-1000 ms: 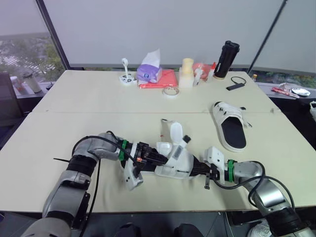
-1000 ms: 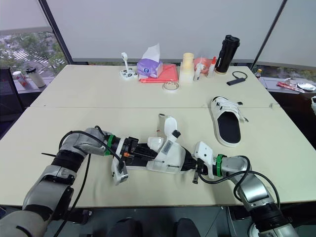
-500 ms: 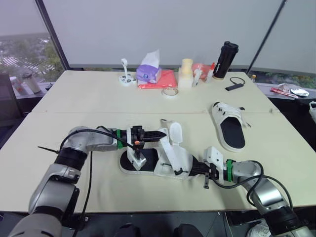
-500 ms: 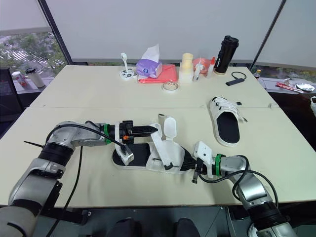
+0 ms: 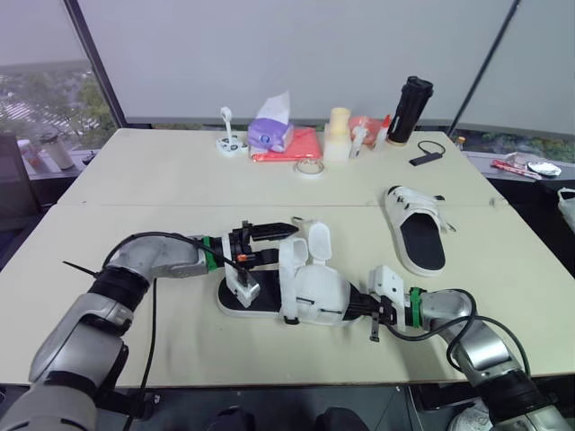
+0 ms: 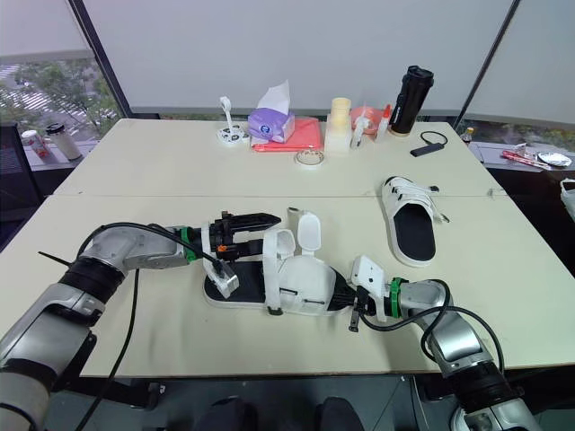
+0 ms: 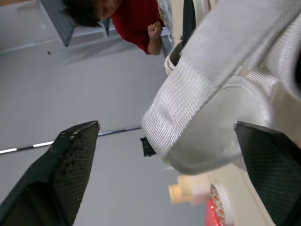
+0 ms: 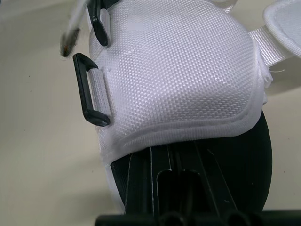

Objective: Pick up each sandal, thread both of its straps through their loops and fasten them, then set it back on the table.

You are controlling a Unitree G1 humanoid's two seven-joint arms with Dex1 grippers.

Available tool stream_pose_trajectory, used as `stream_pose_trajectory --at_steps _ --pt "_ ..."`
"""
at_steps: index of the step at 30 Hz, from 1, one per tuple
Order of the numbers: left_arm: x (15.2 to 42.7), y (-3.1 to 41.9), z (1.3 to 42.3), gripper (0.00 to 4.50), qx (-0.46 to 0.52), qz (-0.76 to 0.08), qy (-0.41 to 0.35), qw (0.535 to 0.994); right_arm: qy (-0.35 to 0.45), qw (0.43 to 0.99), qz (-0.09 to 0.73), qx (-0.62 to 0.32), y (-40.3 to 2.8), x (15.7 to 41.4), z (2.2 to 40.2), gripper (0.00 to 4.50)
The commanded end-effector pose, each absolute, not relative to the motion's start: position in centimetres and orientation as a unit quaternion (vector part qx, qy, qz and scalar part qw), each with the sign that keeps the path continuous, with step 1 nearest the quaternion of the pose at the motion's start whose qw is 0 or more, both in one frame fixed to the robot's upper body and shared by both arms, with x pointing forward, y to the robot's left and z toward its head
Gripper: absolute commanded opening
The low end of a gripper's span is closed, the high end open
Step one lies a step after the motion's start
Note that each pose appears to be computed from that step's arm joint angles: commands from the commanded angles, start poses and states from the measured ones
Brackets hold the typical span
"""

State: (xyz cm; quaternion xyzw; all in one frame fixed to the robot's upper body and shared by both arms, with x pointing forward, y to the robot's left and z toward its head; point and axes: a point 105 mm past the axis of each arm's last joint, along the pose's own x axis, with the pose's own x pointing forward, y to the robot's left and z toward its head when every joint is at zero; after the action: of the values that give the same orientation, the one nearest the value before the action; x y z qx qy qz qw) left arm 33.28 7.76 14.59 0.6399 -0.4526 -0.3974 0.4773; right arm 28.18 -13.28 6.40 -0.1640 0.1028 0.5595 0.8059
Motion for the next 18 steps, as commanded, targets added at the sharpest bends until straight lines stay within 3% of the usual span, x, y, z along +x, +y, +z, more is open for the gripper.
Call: stream_pose_trajectory --at_steps 1,4,9,12,14,18 --pt "33.4 8.7 15.6 4.47 0.601 -0.404 -0.427 0.541 0.203 0.795 0.549 -0.160 -14.1 27.2 1.5 0.00" --pt "33.2 9.3 16.3 4.47 0.573 -0.409 -0.411 0.580 0.202 0.795 0.549 -0.159 -14.0 27.4 1.4 0.00" --pt "33.0 10.7 17.3 4.47 0.500 -0.406 -0.342 0.684 0.201 0.797 0.548 -0.155 -13.8 27.6 1.1 0.00" --pt "32.8 12.4 15.6 4.47 0.376 -0.450 -0.177 0.790 0.201 0.796 0.551 -0.155 -13.7 27.6 1.0 0.00" --pt "32.4 13.1 15.2 4.47 0.245 -0.467 -0.071 0.846 0.202 0.795 0.551 -0.155 -13.8 27.5 0.9 0.00" --pt "30.1 13.5 15.0 4.47 0.099 -0.529 0.056 0.841 0.202 0.793 0.553 -0.156 -13.6 27.6 0.7 0.00"
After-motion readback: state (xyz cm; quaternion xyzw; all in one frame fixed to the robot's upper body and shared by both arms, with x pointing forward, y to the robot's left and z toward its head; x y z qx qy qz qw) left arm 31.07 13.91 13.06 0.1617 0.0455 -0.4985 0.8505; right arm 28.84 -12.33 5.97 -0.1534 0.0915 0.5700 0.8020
